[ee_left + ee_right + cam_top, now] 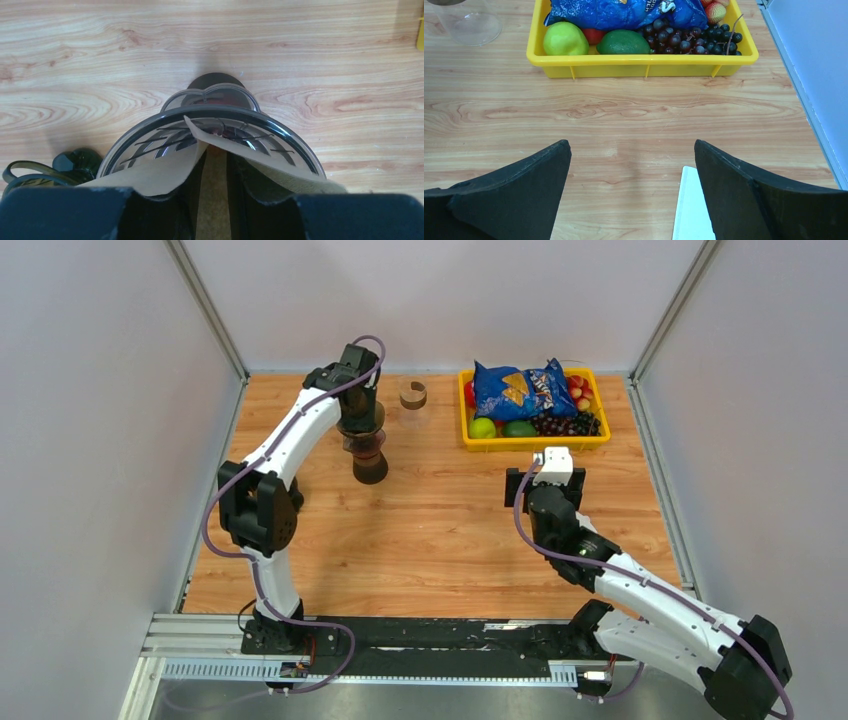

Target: Place the coffee filter in the dripper

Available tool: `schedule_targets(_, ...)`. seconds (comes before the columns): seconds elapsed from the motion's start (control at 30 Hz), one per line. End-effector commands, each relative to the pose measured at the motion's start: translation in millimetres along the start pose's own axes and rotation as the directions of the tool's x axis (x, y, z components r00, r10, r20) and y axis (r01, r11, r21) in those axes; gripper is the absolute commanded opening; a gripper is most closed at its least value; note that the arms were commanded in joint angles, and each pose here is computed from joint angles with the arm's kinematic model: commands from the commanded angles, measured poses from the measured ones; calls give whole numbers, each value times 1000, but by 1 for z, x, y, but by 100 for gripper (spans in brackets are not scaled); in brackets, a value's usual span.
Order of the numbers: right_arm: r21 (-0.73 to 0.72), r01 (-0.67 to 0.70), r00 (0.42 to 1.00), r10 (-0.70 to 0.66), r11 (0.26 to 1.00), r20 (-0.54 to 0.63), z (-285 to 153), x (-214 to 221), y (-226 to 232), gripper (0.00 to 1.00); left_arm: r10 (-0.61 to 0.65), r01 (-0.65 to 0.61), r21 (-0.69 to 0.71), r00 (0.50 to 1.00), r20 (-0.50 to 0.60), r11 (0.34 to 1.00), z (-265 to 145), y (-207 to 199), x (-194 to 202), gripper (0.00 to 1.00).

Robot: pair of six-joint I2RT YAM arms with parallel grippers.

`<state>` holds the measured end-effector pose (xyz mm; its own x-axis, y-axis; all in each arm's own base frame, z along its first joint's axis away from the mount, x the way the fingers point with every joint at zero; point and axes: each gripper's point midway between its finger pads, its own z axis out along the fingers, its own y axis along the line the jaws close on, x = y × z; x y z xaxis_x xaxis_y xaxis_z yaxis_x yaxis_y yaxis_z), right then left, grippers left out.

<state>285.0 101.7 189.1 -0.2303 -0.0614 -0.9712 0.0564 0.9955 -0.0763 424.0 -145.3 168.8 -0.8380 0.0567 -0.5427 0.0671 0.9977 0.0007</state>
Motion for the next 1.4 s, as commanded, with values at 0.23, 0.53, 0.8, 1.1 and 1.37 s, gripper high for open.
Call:
schedule_targets(0.23,18,-6,1000,5,1000,18,2,-12,-2,100,-14,16,-17,998,68,1000,-25,5,-26,36)
schedule_targets(0.53,18,-5,1000,5,1000,17,1,-13,-2,100,-18,19,-10,996,82,1000,-31,4,-29,40)
schedule_targets(0.8,17,-5,1000,5,1000,17,1,-13,-2,100,-24,24,5,994,103,1000,-38,3,-34,43)
schedule_targets(1.1,15,-6,1000,6,1000,18,1,-13,-2,100,-28,26,21,991,129,999,-48,1,-39,46)
schedule_targets(1.37,14,-5,1000,5,1000,17,1,-13,-1,100,-40,37,21,988,147,999,-56,3,-42,48)
